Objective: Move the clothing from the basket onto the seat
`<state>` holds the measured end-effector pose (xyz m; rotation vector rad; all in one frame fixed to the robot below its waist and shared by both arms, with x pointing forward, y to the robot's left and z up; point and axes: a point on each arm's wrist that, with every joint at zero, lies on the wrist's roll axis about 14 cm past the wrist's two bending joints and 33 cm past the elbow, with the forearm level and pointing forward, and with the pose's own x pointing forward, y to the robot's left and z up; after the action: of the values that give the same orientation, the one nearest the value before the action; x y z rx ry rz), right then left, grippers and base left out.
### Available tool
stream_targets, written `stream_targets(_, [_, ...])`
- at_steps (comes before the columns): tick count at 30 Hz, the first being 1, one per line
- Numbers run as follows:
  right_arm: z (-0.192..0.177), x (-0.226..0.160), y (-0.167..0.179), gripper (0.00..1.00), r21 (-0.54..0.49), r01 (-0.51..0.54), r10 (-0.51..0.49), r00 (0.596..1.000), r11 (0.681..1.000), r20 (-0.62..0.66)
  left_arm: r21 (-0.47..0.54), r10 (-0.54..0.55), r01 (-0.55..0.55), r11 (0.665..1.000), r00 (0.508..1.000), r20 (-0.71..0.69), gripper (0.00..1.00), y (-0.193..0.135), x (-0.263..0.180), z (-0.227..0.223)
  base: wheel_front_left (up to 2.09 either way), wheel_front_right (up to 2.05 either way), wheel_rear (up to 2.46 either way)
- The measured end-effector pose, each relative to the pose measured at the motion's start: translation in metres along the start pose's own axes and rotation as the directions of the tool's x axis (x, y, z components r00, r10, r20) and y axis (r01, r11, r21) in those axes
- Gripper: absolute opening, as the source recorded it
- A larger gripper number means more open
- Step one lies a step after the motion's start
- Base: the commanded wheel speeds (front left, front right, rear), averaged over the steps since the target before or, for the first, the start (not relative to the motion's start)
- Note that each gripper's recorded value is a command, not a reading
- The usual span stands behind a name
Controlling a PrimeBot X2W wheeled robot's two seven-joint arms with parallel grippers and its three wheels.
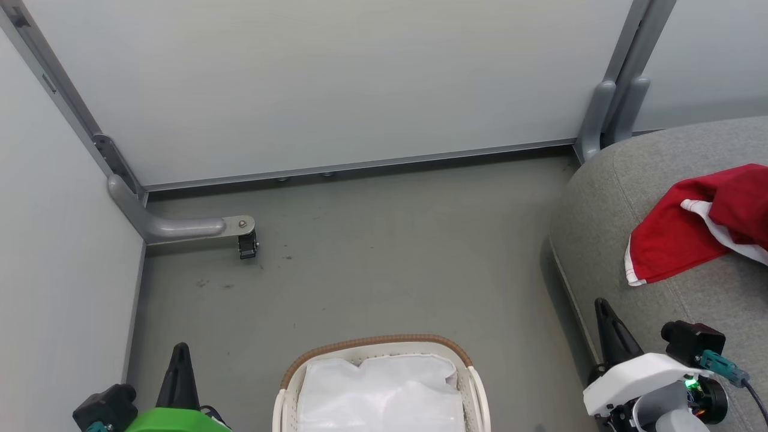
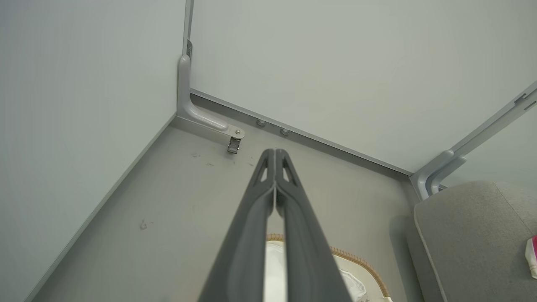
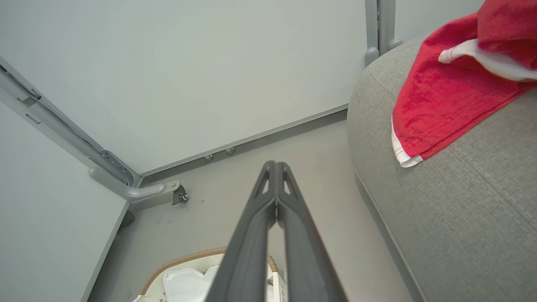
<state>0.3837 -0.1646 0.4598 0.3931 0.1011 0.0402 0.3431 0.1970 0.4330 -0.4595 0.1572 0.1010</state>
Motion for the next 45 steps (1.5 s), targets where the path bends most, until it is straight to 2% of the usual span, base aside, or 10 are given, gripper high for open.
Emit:
stream_targets(8, [0.005,0.0,-0.004,0.0,0.13,0.024,-0.025,1.0,0.991,0.007,-0.122,0.016,-0.016,0.992,1.0,-0.004,0.0,0.001,0.002,0.003,0.0,0.0,0.0])
stream_targets(18, [0.01,0.001,-0.008,0.0,0.278,0.043,-0.047,0.999,0.96,0.008,-0.259,0.019,-0.018,0.966,1.0,0.001,0.0,-0.001,0.007,0.01,0.0,0.0,0.0])
stream_targets(29, [0.015,0.001,-0.012,0.0,0.416,0.052,-0.061,0.998,0.908,0.01,-0.392,0.014,-0.01,0.92,1.0,0.007,0.0,-0.002,0.011,0.017,0.0,0.0,0.0])
stream_targets(45, [0.022,0.001,-0.014,0.0,0.581,0.045,-0.065,0.998,0.813,0.014,-0.55,-0.005,0.014,0.835,1.0,0.017,0.0,-0.008,0.017,0.027,0.0,0.0,0.0])
